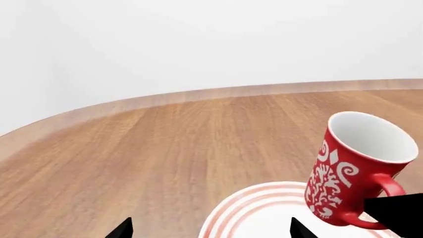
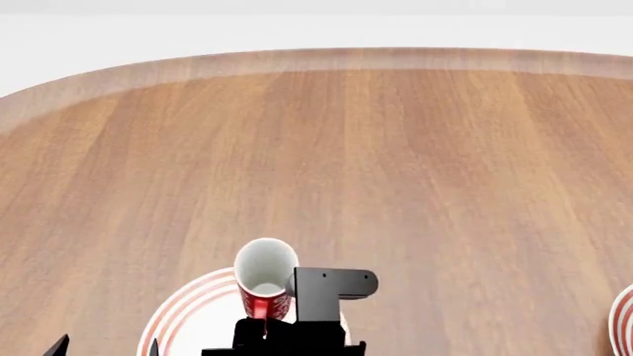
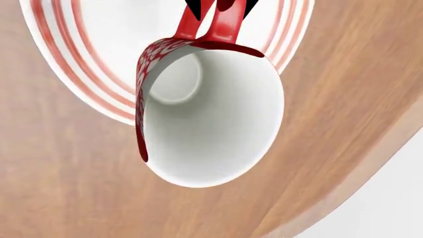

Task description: Put the red mug on the left plate.

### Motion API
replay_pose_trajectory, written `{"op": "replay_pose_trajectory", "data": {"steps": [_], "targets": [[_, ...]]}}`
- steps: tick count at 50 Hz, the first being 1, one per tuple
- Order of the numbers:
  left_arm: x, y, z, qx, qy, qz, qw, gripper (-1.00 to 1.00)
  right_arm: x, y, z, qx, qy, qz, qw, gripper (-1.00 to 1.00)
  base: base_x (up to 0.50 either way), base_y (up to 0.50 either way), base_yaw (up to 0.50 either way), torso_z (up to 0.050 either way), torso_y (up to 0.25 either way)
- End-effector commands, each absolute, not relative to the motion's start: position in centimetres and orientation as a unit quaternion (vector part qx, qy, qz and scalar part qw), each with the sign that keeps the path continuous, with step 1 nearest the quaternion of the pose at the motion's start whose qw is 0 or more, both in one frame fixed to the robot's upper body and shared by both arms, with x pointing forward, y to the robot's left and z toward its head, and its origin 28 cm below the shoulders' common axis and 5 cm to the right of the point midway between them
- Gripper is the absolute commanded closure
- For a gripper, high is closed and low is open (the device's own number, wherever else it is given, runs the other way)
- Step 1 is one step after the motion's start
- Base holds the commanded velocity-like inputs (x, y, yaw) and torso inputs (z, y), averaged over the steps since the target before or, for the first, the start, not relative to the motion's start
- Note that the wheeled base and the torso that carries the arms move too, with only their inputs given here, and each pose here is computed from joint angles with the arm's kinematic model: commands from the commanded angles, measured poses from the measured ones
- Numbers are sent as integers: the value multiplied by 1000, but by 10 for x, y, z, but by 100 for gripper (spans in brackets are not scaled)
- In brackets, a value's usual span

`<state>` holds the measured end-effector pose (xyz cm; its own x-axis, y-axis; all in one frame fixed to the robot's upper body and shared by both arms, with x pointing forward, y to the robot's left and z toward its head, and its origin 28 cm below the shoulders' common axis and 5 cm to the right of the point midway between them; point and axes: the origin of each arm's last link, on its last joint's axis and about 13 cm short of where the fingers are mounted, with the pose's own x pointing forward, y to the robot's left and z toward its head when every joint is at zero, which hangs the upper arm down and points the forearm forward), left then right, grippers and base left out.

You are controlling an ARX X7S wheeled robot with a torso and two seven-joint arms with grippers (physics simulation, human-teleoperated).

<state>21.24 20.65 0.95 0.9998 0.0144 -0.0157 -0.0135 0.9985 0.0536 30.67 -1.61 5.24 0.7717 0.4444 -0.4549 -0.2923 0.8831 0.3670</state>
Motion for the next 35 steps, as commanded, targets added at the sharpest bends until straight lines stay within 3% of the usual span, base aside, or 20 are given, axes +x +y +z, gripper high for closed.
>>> {"op": "replay_pose_trajectory", "data": {"steps": [1,35], "targets": [[213,207,8,27,8,7,1000,-100,311,-12,47,133,278,203,930,100,0,0,0,0,0],[213,207,9,26,8,7,1000,-100,309,-1,32,106,302,213,923,100,0,0,0,0,0]]}}
